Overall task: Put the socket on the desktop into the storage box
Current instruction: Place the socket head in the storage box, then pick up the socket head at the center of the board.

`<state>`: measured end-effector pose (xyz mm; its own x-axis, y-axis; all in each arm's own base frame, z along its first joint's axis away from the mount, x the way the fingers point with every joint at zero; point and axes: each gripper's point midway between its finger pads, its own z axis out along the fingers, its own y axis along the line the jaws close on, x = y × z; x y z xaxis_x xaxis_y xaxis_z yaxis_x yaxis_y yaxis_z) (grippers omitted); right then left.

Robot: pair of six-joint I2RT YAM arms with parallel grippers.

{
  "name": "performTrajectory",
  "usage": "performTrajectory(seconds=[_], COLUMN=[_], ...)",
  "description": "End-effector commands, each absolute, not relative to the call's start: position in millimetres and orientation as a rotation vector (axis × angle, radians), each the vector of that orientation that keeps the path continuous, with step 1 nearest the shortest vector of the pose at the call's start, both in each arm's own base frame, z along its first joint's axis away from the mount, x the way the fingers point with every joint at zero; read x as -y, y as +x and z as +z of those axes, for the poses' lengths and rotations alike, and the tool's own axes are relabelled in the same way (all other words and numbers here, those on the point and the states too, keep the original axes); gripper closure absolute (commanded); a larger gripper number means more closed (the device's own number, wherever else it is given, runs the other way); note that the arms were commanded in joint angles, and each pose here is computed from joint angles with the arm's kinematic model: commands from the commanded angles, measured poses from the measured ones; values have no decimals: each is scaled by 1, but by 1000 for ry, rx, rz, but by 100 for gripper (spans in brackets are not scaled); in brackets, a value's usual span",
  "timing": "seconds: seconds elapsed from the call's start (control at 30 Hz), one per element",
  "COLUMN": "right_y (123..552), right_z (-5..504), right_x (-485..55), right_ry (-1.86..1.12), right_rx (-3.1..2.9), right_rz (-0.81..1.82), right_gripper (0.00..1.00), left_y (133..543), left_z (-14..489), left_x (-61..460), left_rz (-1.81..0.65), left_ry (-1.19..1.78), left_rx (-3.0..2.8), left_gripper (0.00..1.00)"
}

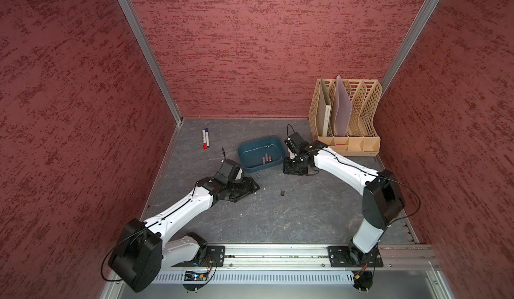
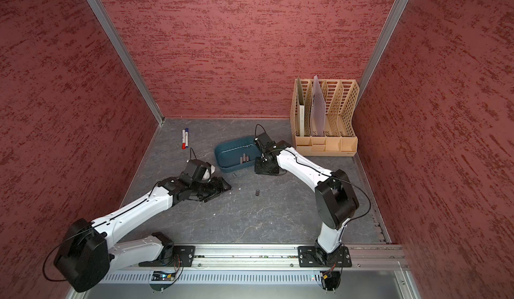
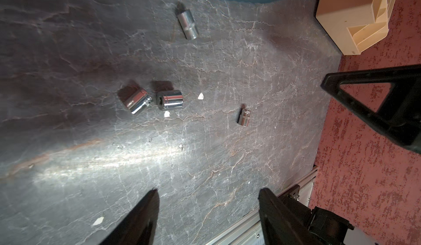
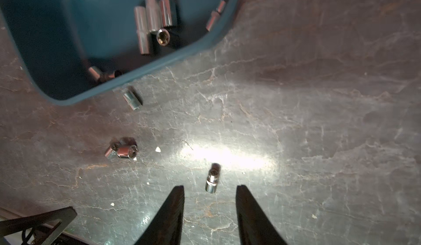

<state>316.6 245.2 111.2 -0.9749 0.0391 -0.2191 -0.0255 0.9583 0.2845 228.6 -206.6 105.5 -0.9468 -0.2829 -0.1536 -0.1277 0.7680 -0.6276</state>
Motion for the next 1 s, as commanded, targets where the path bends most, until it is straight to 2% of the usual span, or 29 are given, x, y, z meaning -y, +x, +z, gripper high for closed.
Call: performTrajectory(seconds=[0.0,0.43,0.97], right_y=[313,292,272], right_z=[107,65,35], right_x=[-248,-263,-266], right_ry=[24,44,23], right_rx=[-2856,-2940,-3026], right_rz=[427,407,268], right_gripper=[54,54,61], left_y=[228,214,212], left_z=[95,72,67], left_x=[209,214,212], left_rz=[-927,-922,-908], left_ry=[-325,-323,-328], left_rx=[-2715,-2753,-2762], left_gripper=[28,28,28])
